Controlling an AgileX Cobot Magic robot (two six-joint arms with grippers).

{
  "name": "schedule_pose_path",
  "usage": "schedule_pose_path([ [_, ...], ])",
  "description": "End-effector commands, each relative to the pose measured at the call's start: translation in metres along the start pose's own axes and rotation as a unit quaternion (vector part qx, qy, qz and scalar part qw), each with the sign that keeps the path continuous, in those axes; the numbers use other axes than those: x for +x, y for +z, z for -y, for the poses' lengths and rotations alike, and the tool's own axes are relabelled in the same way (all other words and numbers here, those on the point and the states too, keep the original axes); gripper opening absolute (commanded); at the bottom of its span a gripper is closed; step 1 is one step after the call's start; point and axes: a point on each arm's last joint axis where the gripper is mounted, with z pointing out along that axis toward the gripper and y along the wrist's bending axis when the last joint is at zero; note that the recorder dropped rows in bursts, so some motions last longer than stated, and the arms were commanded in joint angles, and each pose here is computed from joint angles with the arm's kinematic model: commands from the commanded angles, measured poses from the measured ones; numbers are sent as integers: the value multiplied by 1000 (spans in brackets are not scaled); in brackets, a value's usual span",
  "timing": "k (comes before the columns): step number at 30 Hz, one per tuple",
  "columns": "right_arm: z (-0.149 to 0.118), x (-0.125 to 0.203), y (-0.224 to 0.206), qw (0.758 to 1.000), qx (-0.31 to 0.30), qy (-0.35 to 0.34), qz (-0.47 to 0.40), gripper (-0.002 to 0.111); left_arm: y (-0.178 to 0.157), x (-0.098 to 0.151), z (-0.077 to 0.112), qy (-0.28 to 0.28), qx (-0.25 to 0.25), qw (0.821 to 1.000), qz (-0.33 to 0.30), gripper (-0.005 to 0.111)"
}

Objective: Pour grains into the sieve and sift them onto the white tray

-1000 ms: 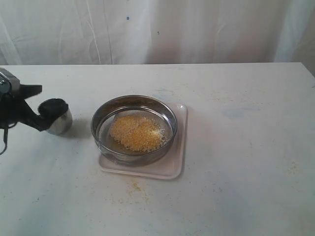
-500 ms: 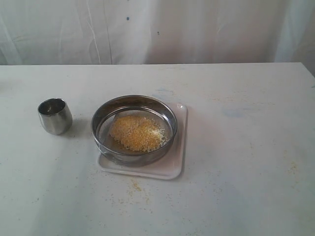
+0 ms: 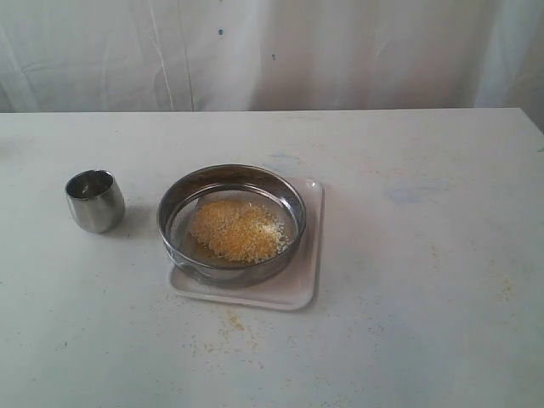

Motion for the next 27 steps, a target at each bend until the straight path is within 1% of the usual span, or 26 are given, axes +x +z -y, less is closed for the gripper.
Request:
schedule_pose_path([
  [1,0,-3,-1,1000,2,-2,6,0,-24,-6,-26,130,-163,978,-2,0],
  [2,0,-3,-1,1000,2,-2,6,0,-27,1,-28,92,-193,977,-24,0],
  [3,0,-3,-1,1000,2,-2,6,0,-28,9,-27,59,-199,977,-45,0],
  [4,0,-3,-1,1000,2,-2,6,0,-31,18,-23,18,-183,981,-62,0],
  [5,0,-3,-1,1000,1,-3,6,0,-35,27,-17,-7,-153,986,-72,0],
  [6,0,-3,-1,1000,1,-3,6,0,-39,31,-11,-7,-114,991,-65,0],
  [7,0,-3,-1,1000,1,-3,6,0,-44,37,-3,16,-61,997,-53,0],
  [8,0,-3,-1,1000,1,-3,6,0,-48,43,5,47,-14,998,-41,0],
  [10,0,-3,-1,1000,1,-3,6,0,-57,59,14,85,44,995,-33,0],
  [11,0,-3,-1,1000,1,-3,6,0,-62,65,20,88,78,993,-27,0],
  [12,0,-3,-1,1000,1,-3,6,0,-66,71,23,88,100,991,-25,0],
  [13,0,-3,-1,1000,1,-3,6,0,-71,80,28,77,128,988,-24,0],
  [15,0,-3,-1,1000,1,-3,6,0,-80,91,32,59,156,986,-23,0],
  [16,0,-3,-1,1000,1,-3,6,0,-84,101,33,50,163,985,-29,0],
  [18,0,-3,-1,1000,1,-3,6,0,-91,114,30,23,155,987,-40,0],
  [20,0,-3,-1,1000,1,-3,6,0,-98,127,22,-15,117,991,-57,0],
  [22,0,-3,-1,1000,1,-3,6,0,-106,139,13,-53,66,994,-75,0],
  [24,0,-3,-1,1000,1,-3,6,0,-113,146,5,-66,31,994,-78,0],
  [26,0,-3,-1,1000,1,-3,6,0,-121,150,1,-64,15,995,-69,0],
  [27,0,-3,-1,1000,1,-3,6,0,-123,154,0,-73,16,995,-73,0],
])
